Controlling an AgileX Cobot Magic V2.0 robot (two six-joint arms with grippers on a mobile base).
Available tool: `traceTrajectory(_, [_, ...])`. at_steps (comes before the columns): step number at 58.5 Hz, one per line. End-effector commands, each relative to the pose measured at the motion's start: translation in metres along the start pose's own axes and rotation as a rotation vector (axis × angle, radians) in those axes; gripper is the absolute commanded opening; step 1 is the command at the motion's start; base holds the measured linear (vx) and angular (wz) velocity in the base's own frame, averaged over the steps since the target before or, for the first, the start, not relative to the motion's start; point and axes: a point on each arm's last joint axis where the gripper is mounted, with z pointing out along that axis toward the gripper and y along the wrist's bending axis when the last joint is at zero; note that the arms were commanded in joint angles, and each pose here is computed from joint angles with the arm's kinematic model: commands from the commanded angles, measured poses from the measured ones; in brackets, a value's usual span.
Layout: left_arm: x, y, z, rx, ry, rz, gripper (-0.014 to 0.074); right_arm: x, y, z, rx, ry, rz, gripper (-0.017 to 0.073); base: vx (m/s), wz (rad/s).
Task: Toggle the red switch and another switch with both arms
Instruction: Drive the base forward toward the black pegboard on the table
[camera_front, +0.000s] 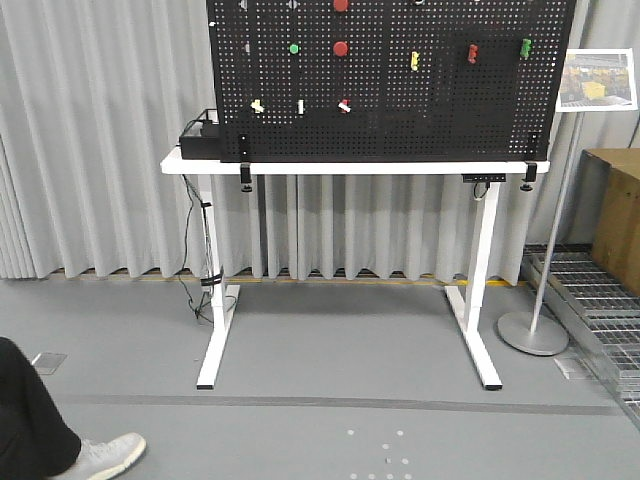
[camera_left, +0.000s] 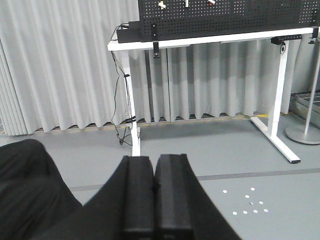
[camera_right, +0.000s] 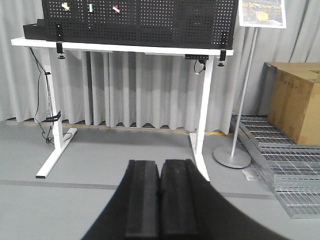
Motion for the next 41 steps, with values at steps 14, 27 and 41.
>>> traceTrajectory(14, [-0.001,-0.0001,-0.0005,-0.002,-0.074,-0.007,0.0003,-0.0064,-0.0002,-0.0008,0.005,-0.088,-0.008,-0.0006,0.0,0.0])
traceTrajectory(27, [-0.001,-0.0001,-0.0005,-0.002,-0.074,-0.007,0.0003,-0.0064,-0.0002,-0.0008,0.005,-0.088,-0.008,-0.0006,0.0,0.0])
traceTrajectory(41, [-0.001,-0.0001,-0.0005,-0.002,-0.074,-0.007,0.0003,-0.0064,-0.0002,-0.0008,0.005,-0.088,-0.008,-0.0006,0.0,0.0])
